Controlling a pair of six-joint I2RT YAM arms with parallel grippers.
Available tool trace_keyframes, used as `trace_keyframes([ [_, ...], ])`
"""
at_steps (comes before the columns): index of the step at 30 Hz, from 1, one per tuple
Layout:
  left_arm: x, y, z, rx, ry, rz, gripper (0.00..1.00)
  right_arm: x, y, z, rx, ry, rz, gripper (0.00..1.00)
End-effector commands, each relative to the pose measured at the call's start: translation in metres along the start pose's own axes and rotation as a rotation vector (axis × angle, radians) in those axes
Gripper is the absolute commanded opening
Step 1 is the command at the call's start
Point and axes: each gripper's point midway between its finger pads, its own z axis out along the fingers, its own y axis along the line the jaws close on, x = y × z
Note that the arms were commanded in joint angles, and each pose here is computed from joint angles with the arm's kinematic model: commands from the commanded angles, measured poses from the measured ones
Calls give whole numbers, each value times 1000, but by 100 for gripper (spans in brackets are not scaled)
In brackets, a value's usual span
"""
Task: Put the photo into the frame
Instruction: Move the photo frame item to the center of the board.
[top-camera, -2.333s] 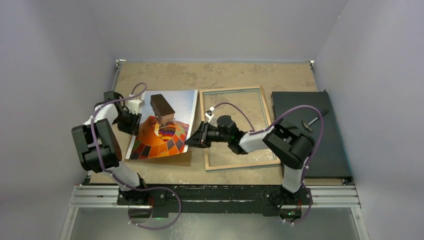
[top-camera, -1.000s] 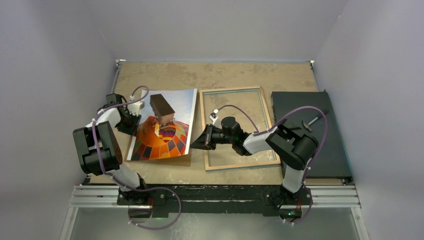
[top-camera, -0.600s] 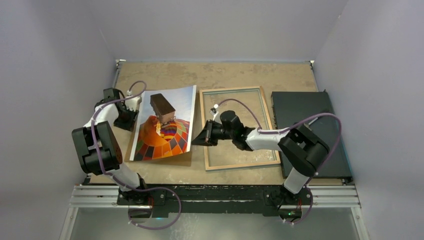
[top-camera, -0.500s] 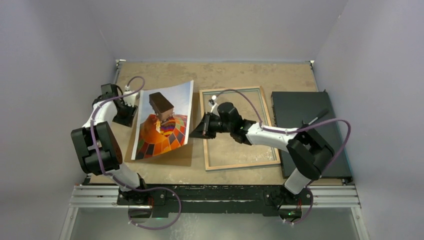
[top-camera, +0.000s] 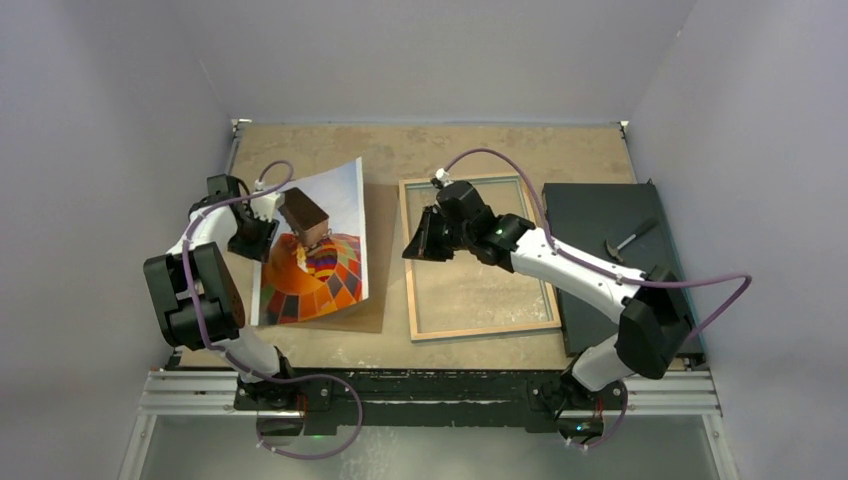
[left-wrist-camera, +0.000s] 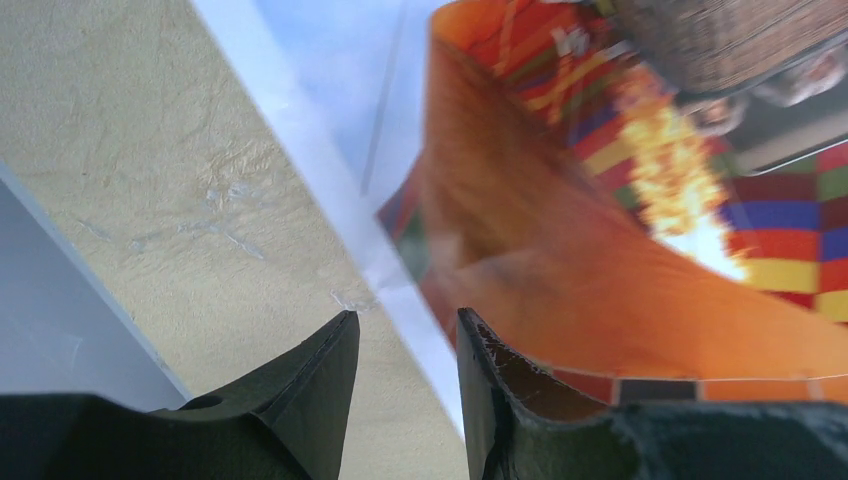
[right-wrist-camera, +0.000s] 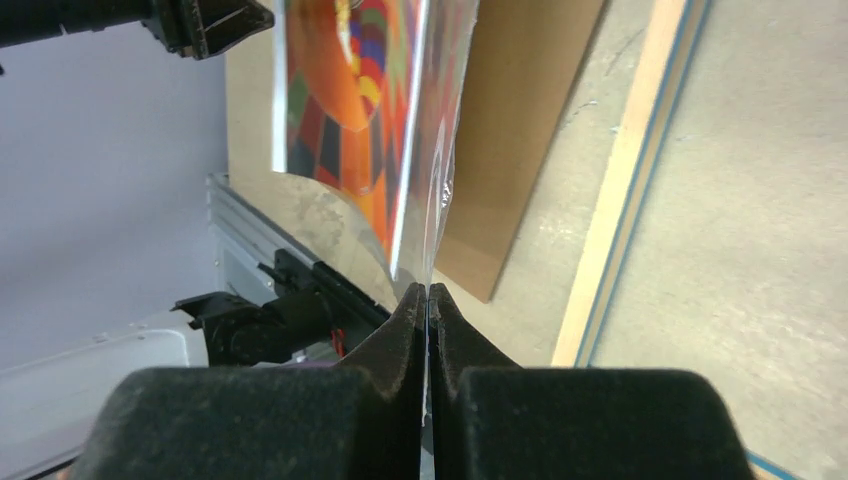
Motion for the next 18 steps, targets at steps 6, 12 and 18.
trace_keyframes([
  [6, 2, -10, 14, 16, 8, 14, 39, -36, 21, -60, 40, -161, -25, 0],
  [12, -4, -21, 20, 19, 16, 44, 38, -46, -21, -79, 178, -223, 56, 0],
  [18, -49, -48, 1, 16, -41, 127, 39, -51, -96, -94, 365, -280, 148, 0],
])
